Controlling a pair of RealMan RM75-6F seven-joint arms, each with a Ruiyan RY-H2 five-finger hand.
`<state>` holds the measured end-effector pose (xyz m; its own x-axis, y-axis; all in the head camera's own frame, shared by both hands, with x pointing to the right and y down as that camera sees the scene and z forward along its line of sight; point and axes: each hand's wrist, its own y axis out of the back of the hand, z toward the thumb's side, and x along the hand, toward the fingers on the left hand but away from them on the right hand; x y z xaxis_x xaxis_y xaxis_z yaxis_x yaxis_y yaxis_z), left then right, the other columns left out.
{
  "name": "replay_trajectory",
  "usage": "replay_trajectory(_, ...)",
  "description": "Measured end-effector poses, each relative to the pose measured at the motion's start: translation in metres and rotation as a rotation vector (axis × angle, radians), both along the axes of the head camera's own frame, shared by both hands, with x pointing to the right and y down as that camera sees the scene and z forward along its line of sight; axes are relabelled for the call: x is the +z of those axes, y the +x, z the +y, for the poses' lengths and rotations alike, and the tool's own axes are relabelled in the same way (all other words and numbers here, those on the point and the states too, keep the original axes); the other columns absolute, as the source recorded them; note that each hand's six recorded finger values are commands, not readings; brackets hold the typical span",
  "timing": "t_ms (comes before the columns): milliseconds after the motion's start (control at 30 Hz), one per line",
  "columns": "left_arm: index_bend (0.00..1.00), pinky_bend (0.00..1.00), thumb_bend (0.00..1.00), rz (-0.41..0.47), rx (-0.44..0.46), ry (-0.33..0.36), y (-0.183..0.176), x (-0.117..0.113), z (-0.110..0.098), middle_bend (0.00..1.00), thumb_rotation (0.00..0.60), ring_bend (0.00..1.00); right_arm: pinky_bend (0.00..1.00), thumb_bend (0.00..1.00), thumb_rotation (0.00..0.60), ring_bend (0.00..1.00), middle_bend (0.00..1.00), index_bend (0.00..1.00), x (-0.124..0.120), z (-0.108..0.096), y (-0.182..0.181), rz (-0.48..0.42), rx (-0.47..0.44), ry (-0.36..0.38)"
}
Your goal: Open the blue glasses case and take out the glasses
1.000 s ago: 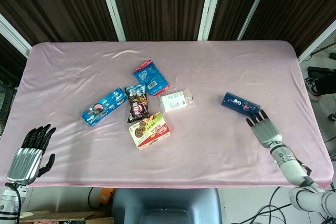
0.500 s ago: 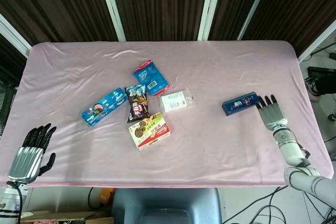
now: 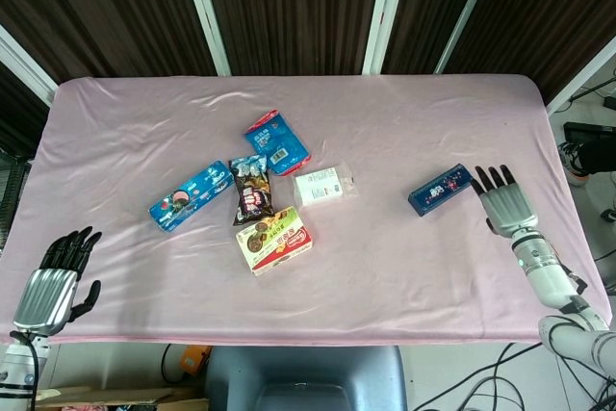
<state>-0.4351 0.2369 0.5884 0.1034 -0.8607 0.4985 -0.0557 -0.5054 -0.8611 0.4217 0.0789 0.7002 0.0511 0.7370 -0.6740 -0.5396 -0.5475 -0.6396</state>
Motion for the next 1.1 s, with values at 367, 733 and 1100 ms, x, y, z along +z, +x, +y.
replay_trajectory(367,0.00,0.11,0.44,-0.010,0.006,-0.009,0.002,0.004,-0.001,0.02,0.600,0.00,0.00,0.48,0.600,0.00,0.00,0.19,0.023,-0.022,-0.028,0.006,-0.100,0.055)
replay_trajectory(733,0.00,0.12,0.44,-0.006,-0.021,-0.001,0.000,0.006,-0.004,0.01,0.600,0.01,0.00,0.48,0.600,0.00,0.00,0.19,0.065,-0.031,-0.085,0.047,-0.155,-0.013)
replay_trajectory(1100,0.00,0.12,0.44,0.005,-0.042,0.016,-0.004,0.001,-0.004,0.01,0.600,0.01,0.00,0.48,0.600,0.00,0.00,0.49,0.074,-0.027,-0.089,0.083,-0.153,-0.033)
